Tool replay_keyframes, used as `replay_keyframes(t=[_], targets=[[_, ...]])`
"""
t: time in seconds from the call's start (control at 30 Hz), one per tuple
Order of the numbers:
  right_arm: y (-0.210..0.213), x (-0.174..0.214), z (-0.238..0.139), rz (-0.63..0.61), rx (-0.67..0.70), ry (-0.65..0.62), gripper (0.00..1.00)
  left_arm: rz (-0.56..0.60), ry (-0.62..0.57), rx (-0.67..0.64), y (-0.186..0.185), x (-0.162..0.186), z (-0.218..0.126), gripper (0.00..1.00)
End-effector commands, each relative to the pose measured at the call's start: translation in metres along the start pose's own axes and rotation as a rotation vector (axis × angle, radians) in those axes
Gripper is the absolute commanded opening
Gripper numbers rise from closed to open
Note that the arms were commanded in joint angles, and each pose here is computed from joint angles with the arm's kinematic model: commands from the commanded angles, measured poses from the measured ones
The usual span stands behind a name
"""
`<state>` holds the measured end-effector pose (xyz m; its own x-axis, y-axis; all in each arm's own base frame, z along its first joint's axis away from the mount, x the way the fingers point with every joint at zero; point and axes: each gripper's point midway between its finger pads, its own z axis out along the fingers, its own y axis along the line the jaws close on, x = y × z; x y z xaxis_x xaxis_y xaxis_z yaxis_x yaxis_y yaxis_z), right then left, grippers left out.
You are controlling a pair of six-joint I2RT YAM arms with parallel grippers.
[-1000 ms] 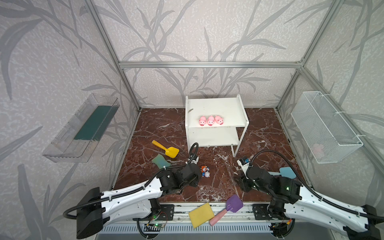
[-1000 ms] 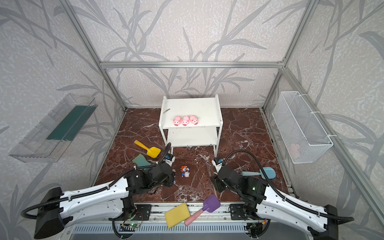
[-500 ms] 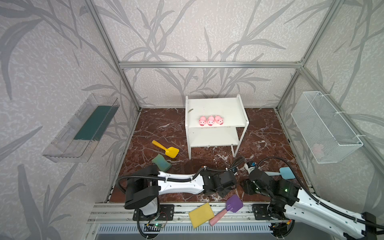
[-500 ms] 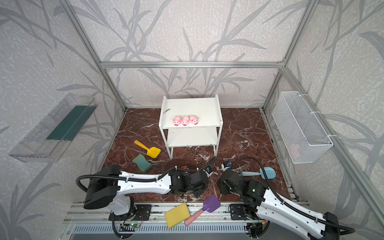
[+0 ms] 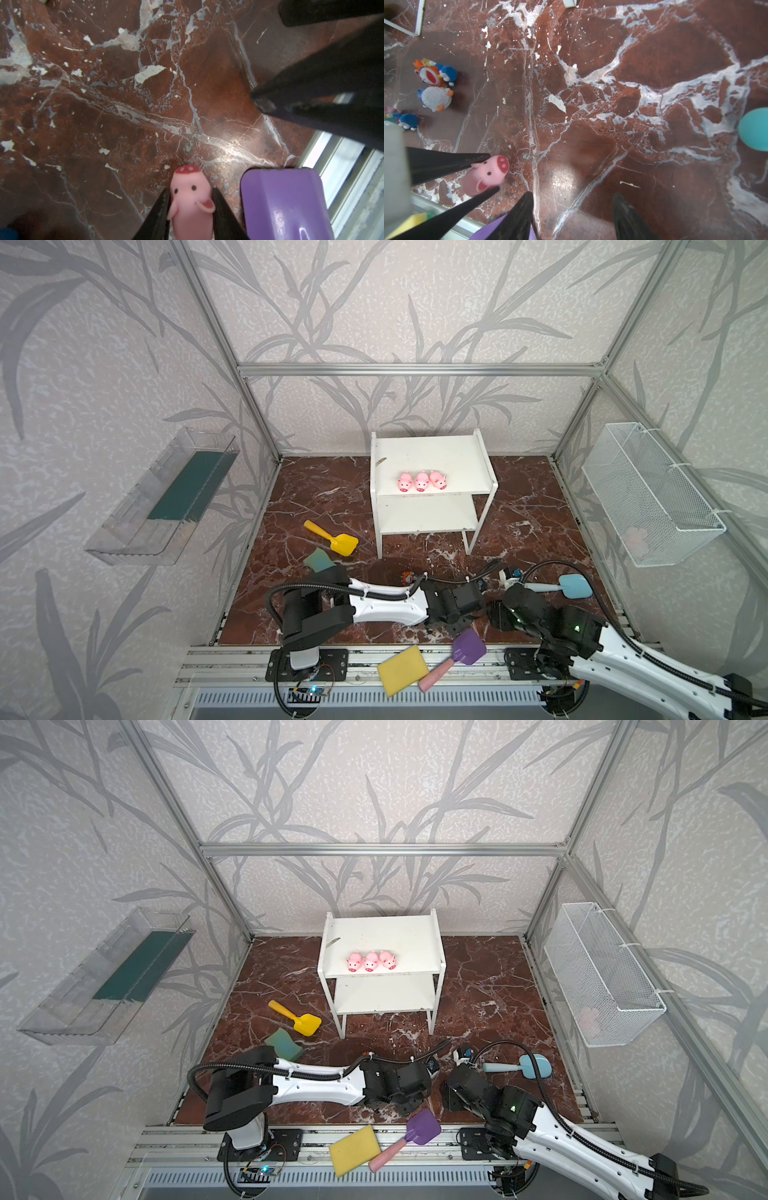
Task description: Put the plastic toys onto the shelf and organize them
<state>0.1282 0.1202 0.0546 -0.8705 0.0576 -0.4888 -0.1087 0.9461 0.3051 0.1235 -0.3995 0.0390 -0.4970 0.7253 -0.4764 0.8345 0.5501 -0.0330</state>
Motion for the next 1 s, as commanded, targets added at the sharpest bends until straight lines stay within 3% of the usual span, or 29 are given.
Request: replay_keyframes(t=[0.0, 0.3, 0.43, 0.57, 0.97], targets=[[-0.005, -0.001, 0.002, 0.013, 0.015, -0.019, 0.62, 0.007, -0.024, 0.01, -0.004, -0.009, -0.002, 0.39], [0.004, -0.001, 0.009, -0.017, -0.01, -0.005, 0.62, -0.02, -0.021, 0.011, 0.001, 0.003, -0.009, 0.48], [0.014, -0.001, 0.015, -0.031, -0.04, 0.009, 0.55, -0.047, -0.017, -0.003, 0.006, 0.013, -0.01, 0.51], [0.021, 0.001, 0.021, -0.042, -0.063, 0.027, 0.48, -0.062, -0.01, -0.02, 0.012, 0.025, -0.012, 0.52], [0.042, 0.001, 0.027, -0.102, -0.16, 0.028, 0.46, -0.086, -0.006, -0.136, 0.036, 0.04, -0.017, 0.54]])
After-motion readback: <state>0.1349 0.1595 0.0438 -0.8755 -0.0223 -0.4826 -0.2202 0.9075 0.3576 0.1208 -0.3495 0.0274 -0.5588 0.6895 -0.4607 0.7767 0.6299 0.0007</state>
